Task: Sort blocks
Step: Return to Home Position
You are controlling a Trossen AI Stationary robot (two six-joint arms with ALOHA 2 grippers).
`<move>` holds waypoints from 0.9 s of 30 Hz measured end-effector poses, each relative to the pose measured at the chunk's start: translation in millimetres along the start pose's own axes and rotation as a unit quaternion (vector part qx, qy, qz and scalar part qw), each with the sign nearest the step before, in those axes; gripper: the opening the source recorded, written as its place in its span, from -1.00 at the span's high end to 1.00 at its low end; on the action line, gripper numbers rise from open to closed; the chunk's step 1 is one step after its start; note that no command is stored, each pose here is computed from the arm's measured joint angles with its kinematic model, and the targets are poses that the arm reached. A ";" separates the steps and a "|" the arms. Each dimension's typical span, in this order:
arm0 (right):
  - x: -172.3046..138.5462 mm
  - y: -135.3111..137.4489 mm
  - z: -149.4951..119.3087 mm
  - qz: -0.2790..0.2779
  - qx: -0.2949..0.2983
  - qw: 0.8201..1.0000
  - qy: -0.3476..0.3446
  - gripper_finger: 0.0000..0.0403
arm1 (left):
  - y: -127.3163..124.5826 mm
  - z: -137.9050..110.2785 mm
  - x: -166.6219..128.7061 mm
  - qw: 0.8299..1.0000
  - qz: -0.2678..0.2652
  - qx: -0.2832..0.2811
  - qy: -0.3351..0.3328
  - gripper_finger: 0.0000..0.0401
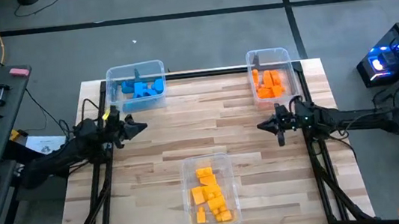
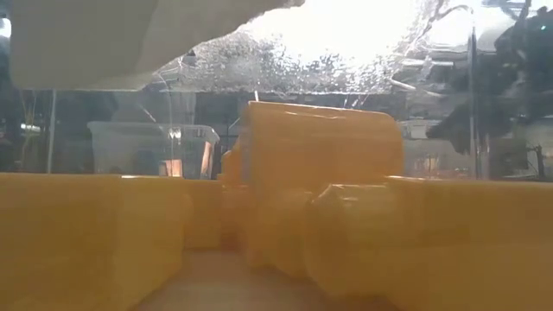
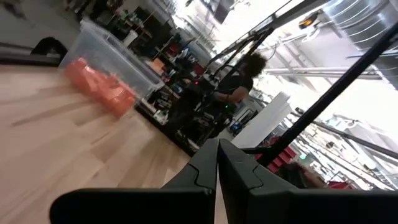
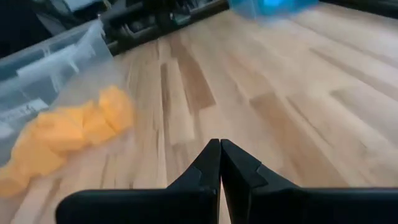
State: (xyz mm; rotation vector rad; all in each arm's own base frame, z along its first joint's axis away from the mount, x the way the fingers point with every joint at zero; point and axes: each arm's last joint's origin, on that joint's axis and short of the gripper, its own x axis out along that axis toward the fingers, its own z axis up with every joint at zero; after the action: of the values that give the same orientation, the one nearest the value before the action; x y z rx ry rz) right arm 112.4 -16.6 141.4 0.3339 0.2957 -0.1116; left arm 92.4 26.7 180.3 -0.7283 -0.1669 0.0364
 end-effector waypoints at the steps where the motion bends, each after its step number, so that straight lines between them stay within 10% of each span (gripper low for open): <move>1: -1.9 1.2 3.5 0.004 -0.006 1.000 -0.021 0.98 | -0.5 0.1 -0.8 1.000 -0.002 0.001 -0.001 0.99; 12: -29.1 11.4 30.1 0.060 -0.026 0.975 -0.212 0.98 | -2.6 -3.7 0.1 1.000 -0.011 -0.004 0.015 0.98; 27: -25.6 9.6 24.6 0.053 -0.023 0.982 -0.177 0.98 | -11.8 -12.9 1.1 0.996 -0.059 -0.014 0.061 0.98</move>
State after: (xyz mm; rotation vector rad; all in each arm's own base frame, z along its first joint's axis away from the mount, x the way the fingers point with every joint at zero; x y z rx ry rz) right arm 96.1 -14.4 174.3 0.2773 -0.0728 -0.0579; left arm 95.3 9.5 178.9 -0.7452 -0.0925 -0.1225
